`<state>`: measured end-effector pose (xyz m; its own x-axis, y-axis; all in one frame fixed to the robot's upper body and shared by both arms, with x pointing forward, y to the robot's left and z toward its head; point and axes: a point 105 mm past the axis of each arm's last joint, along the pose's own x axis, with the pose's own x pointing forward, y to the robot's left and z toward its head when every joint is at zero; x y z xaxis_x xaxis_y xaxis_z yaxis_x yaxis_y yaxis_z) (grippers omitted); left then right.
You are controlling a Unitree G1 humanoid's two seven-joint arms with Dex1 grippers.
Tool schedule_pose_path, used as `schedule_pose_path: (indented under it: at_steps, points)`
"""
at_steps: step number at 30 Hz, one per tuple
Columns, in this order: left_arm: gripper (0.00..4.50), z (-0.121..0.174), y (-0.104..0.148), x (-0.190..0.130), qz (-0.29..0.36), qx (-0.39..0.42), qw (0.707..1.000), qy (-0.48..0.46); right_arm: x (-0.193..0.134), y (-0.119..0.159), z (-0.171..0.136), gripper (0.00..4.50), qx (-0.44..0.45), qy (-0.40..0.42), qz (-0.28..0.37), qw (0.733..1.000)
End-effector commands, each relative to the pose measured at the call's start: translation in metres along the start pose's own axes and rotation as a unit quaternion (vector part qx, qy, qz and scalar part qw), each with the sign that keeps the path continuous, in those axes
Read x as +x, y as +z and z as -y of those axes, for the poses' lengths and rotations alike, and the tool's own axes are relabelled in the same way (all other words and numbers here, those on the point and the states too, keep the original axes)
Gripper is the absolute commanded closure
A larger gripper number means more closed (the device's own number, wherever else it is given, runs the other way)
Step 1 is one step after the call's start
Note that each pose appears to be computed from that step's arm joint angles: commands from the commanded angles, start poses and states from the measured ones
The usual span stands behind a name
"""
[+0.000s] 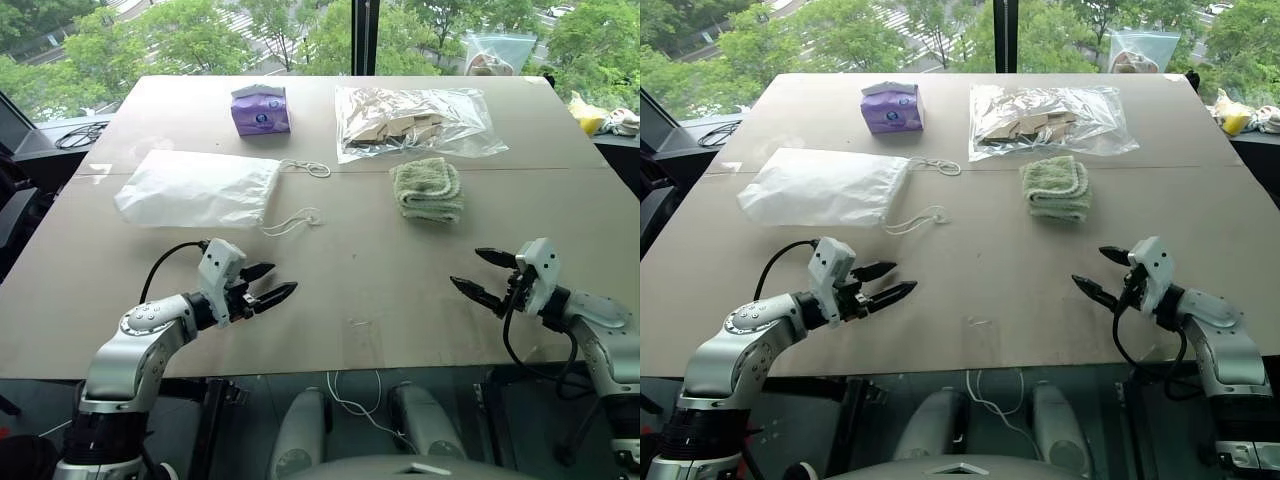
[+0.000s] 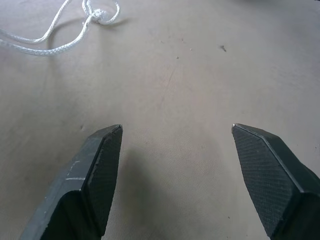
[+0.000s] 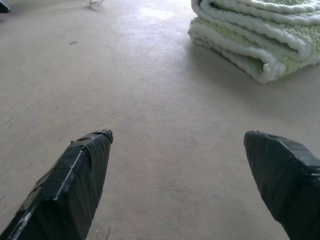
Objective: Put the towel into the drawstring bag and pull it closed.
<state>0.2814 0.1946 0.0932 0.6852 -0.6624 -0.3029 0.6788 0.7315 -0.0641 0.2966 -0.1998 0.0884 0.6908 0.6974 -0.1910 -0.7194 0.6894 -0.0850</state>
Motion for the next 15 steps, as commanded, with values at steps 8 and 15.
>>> schedule_pose_path:
  at_steps: [8,15]
  points:
    - [0.93,0.004,0.022,0.002,0.039,0.010,0.999,-0.006,0.000,0.012,-0.003,0.00,-0.016,0.008,0.017,1.000]
    - [0.93,0.007,0.080,0.004,0.121,-0.006,0.992,-0.032,0.001,0.018,0.000,0.00,-0.022,0.006,0.027,0.999]
